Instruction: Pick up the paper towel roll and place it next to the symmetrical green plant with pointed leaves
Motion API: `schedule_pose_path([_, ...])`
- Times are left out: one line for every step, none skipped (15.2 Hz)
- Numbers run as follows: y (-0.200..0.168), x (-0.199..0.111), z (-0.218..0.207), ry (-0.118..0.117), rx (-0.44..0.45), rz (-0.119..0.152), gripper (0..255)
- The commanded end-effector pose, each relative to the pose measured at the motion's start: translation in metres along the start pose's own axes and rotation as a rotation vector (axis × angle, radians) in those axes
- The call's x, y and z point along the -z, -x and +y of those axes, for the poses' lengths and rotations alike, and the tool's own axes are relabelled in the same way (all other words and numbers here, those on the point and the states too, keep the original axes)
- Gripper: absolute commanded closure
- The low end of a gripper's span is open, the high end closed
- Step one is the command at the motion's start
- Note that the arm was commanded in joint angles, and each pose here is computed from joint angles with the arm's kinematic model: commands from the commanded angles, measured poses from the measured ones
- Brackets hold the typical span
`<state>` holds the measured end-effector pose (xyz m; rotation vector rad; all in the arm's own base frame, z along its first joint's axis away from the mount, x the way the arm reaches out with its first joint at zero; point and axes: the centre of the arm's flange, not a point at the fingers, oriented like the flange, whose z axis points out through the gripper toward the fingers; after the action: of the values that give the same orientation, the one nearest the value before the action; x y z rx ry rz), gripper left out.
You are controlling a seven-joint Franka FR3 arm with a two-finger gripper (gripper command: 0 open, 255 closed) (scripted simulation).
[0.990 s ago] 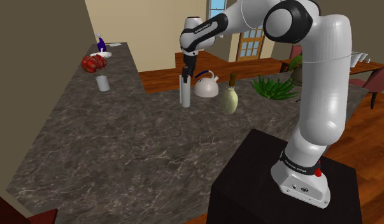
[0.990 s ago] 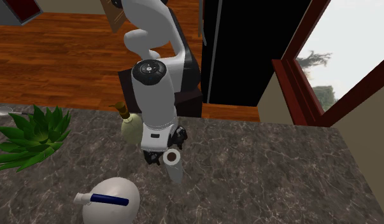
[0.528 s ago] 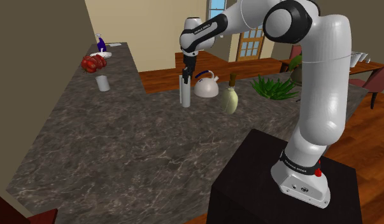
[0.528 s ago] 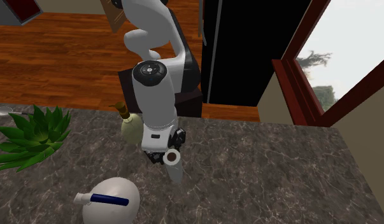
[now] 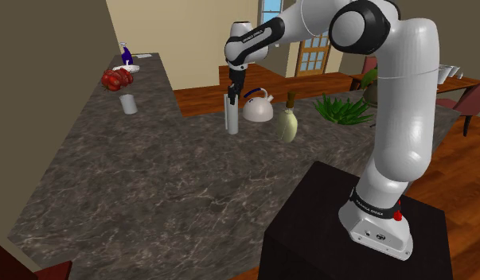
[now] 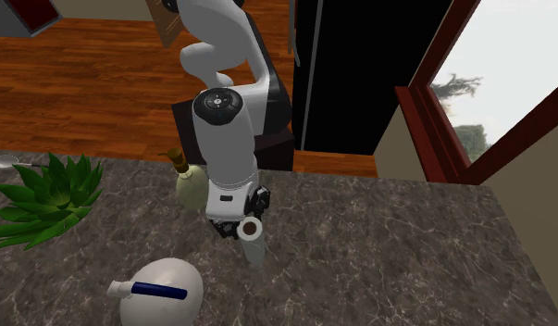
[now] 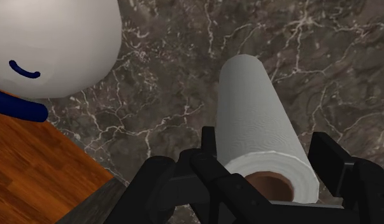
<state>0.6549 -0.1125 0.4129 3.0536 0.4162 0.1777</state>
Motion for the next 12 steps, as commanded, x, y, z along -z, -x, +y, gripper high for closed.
schedule_pose_path([0.000,-0.001,0.001,0.000,-0.001,-0.001,255])
schedule_pose_path([0.000,0.005,0.001,0.000,-0.001,-0.001,255])
schedule_pose_path([-0.001,0.010,0.001,0.000,-0.001,-0.001,255])
schedule_pose_path([-0.001,0.015,0.002,0.000,-0.001,-0.001,255])
schedule_pose_path([-0.002,0.020,0.002,0.000,-0.001,-0.001,255])
schedule_pose_path([-0.003,0.026,0.002,0.000,-0.001,-0.001,255])
schedule_pose_path([-0.003,0.031,0.003,0.000,-0.001,-0.001,255])
schedule_pose_path([-0.004,0.036,0.003,0.000,-0.001,-0.001,255])
schedule_pose_path([-0.004,0.041,0.004,0.000,-0.001,-0.001,255])
schedule_pose_path([-0.005,0.047,0.004,0.000,-0.001,-0.001,255])
schedule_pose_path([-0.005,0.052,0.004,0.000,-0.001,-0.001,255])
schedule_pose_path([-0.006,0.057,0.005,0.000,-0.001,-0.001,255])
